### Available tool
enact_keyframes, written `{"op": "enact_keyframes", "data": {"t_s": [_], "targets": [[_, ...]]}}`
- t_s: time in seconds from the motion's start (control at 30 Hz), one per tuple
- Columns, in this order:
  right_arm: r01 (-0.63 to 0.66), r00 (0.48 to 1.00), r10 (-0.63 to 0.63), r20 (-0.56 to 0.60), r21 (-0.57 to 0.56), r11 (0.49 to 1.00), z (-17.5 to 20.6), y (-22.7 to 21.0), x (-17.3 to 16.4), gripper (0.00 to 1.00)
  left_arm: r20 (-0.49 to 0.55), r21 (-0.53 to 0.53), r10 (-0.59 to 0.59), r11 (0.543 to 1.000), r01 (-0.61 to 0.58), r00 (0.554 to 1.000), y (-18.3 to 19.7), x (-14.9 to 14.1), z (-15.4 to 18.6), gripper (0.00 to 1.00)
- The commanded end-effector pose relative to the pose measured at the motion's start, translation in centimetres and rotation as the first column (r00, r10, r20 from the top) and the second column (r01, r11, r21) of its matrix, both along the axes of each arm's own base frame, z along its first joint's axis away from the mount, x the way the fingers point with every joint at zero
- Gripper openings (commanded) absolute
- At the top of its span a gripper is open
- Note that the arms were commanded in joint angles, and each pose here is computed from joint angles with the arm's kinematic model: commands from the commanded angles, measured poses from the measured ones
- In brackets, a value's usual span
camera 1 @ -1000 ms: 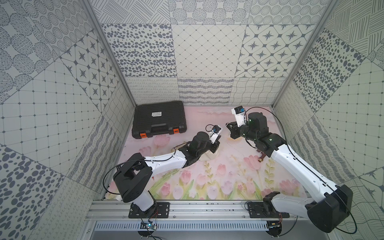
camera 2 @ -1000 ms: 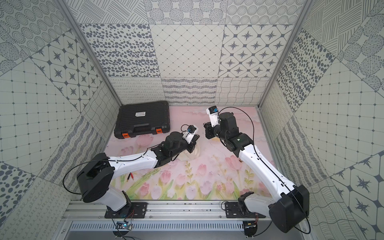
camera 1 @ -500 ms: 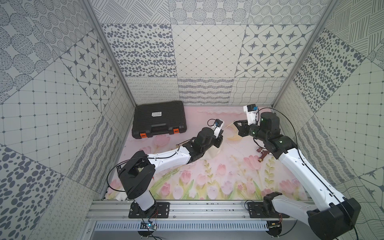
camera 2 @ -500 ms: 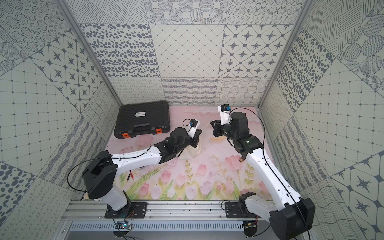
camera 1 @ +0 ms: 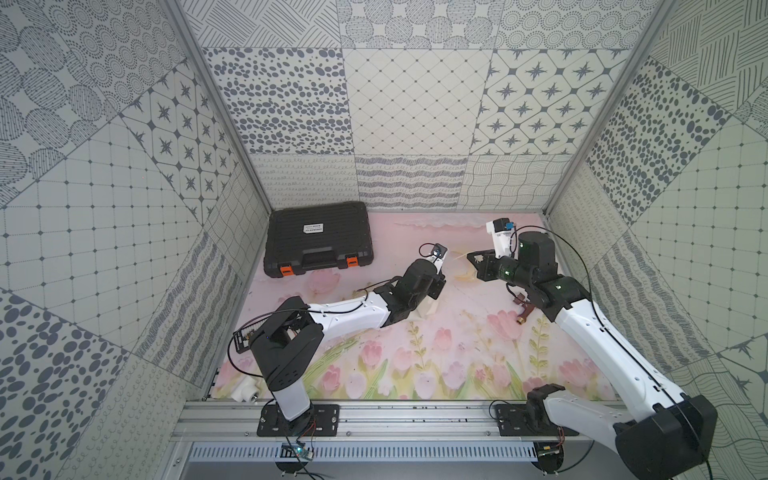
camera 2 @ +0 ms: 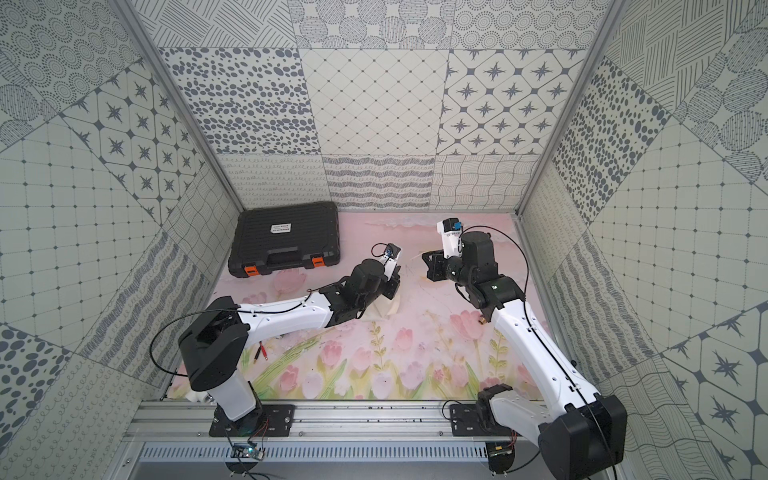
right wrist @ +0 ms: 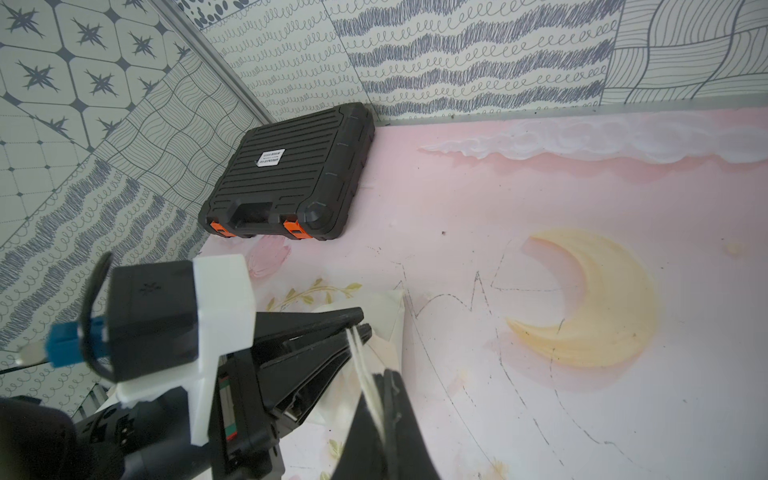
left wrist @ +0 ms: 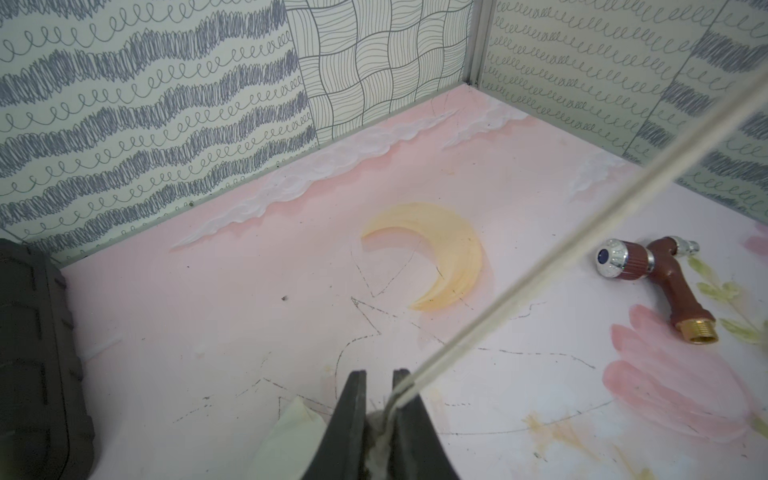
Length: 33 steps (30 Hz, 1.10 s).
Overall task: Close the soil bag
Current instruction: Frap the soil bag at the center of the board.
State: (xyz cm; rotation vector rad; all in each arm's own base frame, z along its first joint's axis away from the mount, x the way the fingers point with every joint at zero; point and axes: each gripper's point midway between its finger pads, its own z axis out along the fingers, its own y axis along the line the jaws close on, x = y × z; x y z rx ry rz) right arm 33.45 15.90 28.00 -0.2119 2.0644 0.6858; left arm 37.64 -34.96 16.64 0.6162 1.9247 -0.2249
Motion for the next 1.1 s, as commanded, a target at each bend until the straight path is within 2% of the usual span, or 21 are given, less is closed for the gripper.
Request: {"op": "enact_keyframes", "data": {"t_s": [0.0, 0.13, 0.3, 0.33, 0.37, 0.43, 0.53, 0.6, 0.67, 0.73, 0.83, 1.07], "targets": [[0.113, 0.675, -0.295, 0.677, 0.299, 0.947, 24.1, -6.4, -2.7, 0.00, -0.169, 0.934, 0.470, 0.358, -0.012, 0.866, 24.1, -9.1, -11.3, 0.16], [0.105, 0.691, -0.281, 0.666, 0.293, 0.950, 23.3, -6.2, -2.5, 0.00, -0.160, 0.935, 0.523, 0.353, -0.042, 0.837, 26.0, -9.0, -11.3, 0.17], [0.083, 0.703, -0.259, 0.663, 0.285, 0.955, 22.9, -5.7, -2.5, 0.00, -0.115, 0.941, 0.544, 0.327, -0.084, 0.831, 27.0, -8.4, -11.0, 0.18], [0.077, 0.705, -0.253, 0.663, 0.283, 0.956, 22.9, -5.6, -2.5, 0.00, -0.109, 0.938, 0.540, 0.335, -0.094, 0.835, 26.8, -8.2, -10.8, 0.18], [0.064, 0.709, -0.241, 0.662, 0.281, 0.958, 22.9, -5.4, -2.5, 0.00, -0.109, 0.928, 0.531, 0.357, -0.106, 0.840, 26.5, -7.9, -10.4, 0.17], [0.023, 0.730, -0.206, 0.652, 0.277, 0.961, 22.4, -4.6, -2.3, 0.00, -0.125, 0.895, 0.495, 0.430, -0.117, 0.860, 25.4, -7.4, -9.6, 0.17], [-0.044, 0.764, -0.159, 0.626, 0.295, 0.954, 21.3, -3.4, -1.9, 0.00, -0.185, 0.772, 0.401, 0.624, -0.120, 0.897, 22.1, -6.8, -8.2, 0.18], [-0.081, 0.789, -0.126, 0.601, 0.304, 0.949, 20.2, -2.4, -1.5, 0.00, -0.229, 0.646, 0.304, 0.758, -0.089, 0.925, 19.5, -6.7, -6.8, 0.20], [-0.108, 0.804, -0.092, 0.588, 0.297, 0.949, 19.2, -1.5, -1.4, 0.00, -0.228, 0.522, 0.211, 0.850, -0.064, 0.951, 17.1, -6.2, -5.3, 0.22], [-0.140, 0.808, -0.056, 0.586, 0.284, 0.949, 18.7, -0.5, -1.5, 0.00, -0.228, 0.426, 0.133, 0.904, -0.024, 0.965, 15.1, -6.1, -4.0, 0.24], [-0.193, 0.809, 0.001, 0.588, 0.263, 0.945, 18.4, 1.2, -1.9, 0.00, -0.217, 0.317, 0.037, 0.948, 0.034, 0.975, 12.6, -5.8, -2.4, 0.25], [-0.268, 0.798, 0.084, 0.597, 0.226, 0.936, 18.5, 4.0, -2.2, 0.00, -0.147, 0.134, -0.110, 0.982, 0.130, 0.983, 8.3, -4.8, 1.4, 0.30]]}}
